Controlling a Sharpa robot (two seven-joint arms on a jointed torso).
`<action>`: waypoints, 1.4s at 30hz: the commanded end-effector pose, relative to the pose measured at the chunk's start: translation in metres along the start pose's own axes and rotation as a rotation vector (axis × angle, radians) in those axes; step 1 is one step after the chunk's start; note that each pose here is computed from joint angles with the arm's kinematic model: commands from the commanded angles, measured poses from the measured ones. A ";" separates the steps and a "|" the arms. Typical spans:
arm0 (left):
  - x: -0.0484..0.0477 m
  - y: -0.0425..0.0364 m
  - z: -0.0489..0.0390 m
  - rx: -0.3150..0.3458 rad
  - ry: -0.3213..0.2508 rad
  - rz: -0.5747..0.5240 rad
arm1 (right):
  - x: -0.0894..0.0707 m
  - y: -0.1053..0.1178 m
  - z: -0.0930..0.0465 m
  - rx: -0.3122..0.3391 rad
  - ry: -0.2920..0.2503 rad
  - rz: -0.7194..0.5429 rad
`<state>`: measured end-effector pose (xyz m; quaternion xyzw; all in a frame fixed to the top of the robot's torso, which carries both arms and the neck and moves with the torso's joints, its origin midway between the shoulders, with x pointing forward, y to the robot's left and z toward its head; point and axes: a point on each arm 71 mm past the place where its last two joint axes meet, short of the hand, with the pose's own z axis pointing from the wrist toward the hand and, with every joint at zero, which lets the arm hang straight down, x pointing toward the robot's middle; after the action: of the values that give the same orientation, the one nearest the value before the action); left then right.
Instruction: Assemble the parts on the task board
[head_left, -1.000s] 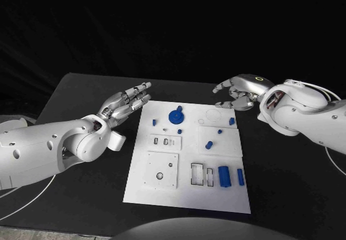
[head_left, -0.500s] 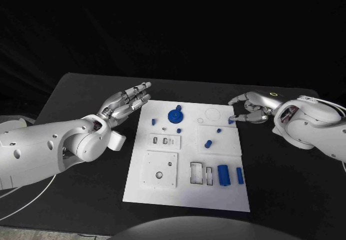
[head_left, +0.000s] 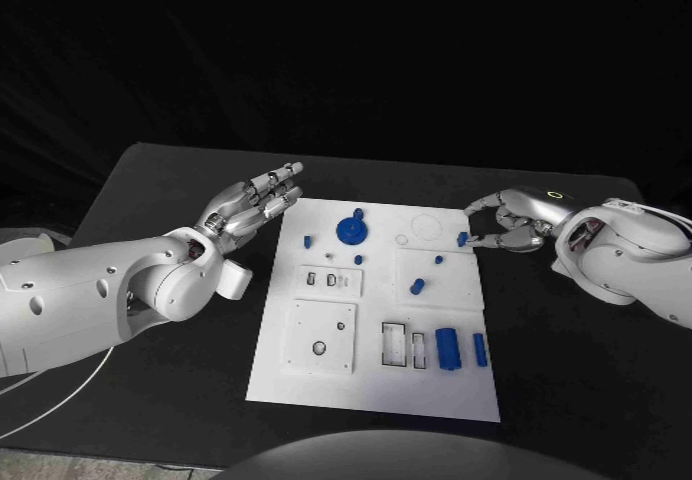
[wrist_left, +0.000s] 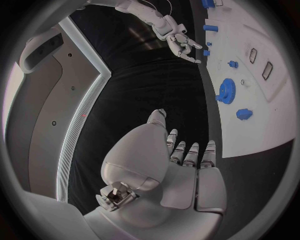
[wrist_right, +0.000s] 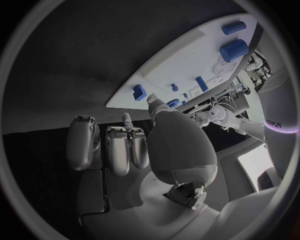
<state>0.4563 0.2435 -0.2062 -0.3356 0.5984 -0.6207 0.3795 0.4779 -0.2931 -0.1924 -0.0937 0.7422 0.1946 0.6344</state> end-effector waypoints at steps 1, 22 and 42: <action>0.0017 -0.0011 0.0004 0.012 0.016 -0.011 | 0.001 0.001 0.000 -0.015 -0.001 -0.005; 0.0005 -0.0005 -0.0004 0.003 0.018 -0.013 | 0.015 0.003 0.005 -0.010 0.004 -0.014; 0.0010 0.0010 0.0003 -0.011 0.027 -0.017 | 0.019 0.006 0.010 -0.009 -0.006 -0.018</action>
<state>0.4568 0.2450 -0.2075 -0.3377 0.6027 -0.6182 0.3749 0.4806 -0.2817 -0.2106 -0.0994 0.7412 0.1972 0.6339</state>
